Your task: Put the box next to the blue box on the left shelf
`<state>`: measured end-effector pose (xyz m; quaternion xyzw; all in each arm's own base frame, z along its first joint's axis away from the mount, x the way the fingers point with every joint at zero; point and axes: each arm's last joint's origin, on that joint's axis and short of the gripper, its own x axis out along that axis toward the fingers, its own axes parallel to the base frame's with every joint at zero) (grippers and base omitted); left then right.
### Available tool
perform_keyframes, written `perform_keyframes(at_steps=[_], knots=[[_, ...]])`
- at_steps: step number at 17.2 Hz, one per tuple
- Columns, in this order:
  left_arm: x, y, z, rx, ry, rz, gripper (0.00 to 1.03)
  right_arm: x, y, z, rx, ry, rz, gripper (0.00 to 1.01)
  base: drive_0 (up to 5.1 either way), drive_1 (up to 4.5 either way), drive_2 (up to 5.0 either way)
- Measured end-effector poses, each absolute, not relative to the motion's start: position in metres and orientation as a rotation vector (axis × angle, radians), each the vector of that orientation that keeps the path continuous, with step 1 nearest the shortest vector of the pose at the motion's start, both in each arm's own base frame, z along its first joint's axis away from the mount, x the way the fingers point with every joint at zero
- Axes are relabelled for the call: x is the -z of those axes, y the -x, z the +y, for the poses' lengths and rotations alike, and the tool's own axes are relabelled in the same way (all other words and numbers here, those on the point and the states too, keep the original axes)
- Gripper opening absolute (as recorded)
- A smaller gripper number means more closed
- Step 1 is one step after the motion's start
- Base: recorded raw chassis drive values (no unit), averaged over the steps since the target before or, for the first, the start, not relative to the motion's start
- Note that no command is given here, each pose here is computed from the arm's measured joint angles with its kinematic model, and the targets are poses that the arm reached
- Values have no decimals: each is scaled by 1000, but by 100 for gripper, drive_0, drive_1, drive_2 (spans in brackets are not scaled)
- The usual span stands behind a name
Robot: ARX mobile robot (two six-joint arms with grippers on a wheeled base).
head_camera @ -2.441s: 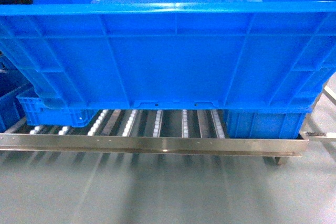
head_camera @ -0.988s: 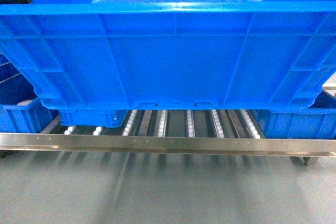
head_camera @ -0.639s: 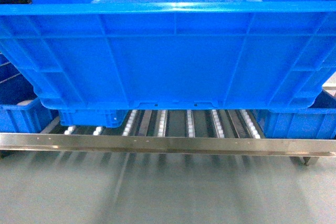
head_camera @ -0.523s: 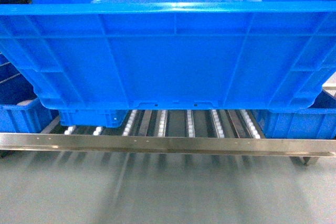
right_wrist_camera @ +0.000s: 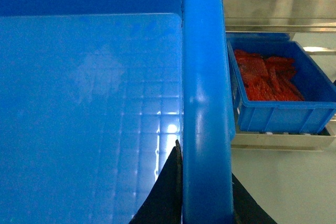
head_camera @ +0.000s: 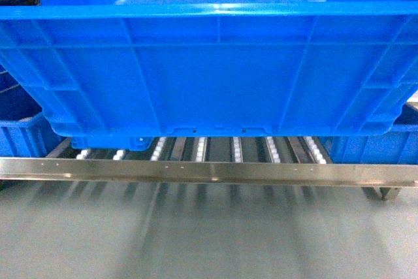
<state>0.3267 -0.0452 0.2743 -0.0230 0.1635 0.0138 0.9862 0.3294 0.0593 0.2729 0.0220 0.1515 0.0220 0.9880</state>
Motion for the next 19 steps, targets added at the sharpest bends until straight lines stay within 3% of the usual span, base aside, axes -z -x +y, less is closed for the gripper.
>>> perform_keyframes(at_steps=[19], knots=[[-274,-327,-45,-28,46,330,8,-273,-329,59,-44,-44,305,8,0,0,0]])
